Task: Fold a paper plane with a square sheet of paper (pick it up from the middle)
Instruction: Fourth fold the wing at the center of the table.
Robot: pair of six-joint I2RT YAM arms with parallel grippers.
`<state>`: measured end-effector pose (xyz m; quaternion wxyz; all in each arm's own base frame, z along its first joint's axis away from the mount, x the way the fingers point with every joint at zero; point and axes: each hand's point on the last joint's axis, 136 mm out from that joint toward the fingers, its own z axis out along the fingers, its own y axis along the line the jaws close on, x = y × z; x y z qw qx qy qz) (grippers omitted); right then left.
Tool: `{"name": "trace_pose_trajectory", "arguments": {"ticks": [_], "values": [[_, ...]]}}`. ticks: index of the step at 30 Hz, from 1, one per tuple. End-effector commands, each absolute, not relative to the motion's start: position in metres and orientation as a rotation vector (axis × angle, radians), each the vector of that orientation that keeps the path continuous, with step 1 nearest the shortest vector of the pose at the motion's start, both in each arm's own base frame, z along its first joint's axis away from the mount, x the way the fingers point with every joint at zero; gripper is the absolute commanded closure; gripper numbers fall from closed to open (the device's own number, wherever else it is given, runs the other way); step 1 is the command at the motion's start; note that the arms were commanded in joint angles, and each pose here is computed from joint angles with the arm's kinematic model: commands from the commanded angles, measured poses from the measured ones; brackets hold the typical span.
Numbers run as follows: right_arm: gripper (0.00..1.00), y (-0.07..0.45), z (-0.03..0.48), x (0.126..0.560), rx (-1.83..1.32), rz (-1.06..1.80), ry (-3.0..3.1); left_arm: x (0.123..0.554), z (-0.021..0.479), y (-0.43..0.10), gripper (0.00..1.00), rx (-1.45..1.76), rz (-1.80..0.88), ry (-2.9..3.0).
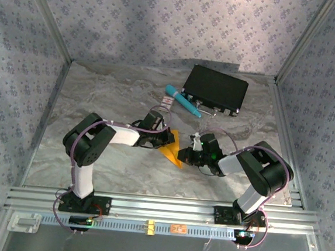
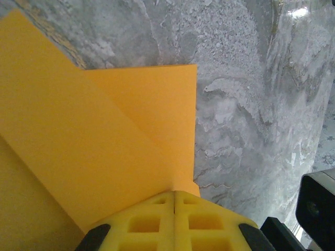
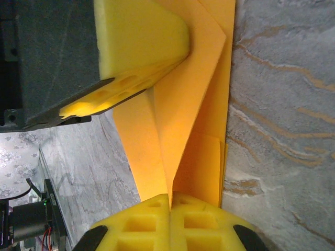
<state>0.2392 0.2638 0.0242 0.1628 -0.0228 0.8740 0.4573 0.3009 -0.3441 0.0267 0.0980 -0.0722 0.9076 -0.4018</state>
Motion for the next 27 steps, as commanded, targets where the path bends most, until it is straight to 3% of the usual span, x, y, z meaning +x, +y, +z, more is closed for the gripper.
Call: {"name": "trace_pose_trajectory", "arguments": {"ticks": [1,27], "values": [[0.99,0.245,-0.016,0.227,0.035,1.155,2.662,0.299,0.018,-0.346,0.96,-0.189,-1.147,2.725],[0.88,0.250,0.003,0.212,-0.027,1.221,2.671,0.292,0.002,-0.341,0.97,-0.182,-1.081,2.791]]}}
